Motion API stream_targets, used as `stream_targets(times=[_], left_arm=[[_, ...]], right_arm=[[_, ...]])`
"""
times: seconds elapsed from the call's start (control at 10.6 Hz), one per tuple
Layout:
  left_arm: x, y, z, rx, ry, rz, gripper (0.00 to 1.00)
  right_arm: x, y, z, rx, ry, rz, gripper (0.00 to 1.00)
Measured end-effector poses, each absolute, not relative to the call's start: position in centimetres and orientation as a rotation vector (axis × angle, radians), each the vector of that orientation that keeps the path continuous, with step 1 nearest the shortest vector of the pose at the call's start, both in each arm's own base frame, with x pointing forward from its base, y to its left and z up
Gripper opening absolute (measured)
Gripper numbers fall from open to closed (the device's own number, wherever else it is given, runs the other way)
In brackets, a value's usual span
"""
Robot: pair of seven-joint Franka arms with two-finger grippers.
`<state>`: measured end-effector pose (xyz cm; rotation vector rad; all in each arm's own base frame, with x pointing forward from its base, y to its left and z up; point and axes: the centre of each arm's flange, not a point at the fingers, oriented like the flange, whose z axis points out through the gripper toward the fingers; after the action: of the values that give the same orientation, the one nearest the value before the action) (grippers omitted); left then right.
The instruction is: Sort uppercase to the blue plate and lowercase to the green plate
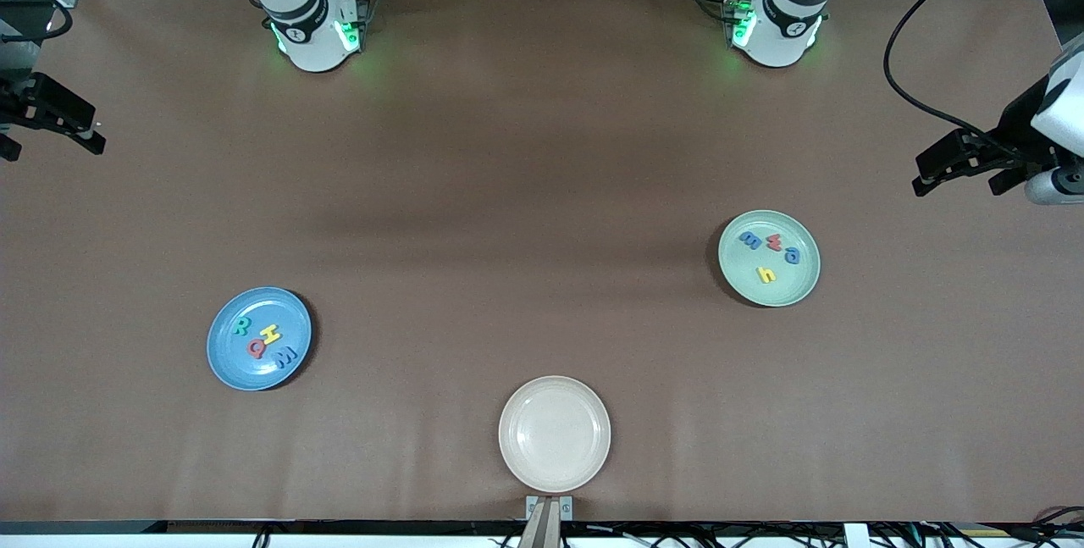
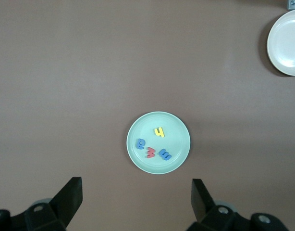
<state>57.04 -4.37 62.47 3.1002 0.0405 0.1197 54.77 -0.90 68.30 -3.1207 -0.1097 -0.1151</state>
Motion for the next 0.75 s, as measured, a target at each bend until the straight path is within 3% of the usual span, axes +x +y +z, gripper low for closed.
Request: stream_targets(times=[0.75], left_arm=[[56.64,-3.97,62.28,3.1,0.05,0.11,1.0]], right_arm=[[54.69,-0.89,68.23,-3.12,-0.11,-0.103,1.0]])
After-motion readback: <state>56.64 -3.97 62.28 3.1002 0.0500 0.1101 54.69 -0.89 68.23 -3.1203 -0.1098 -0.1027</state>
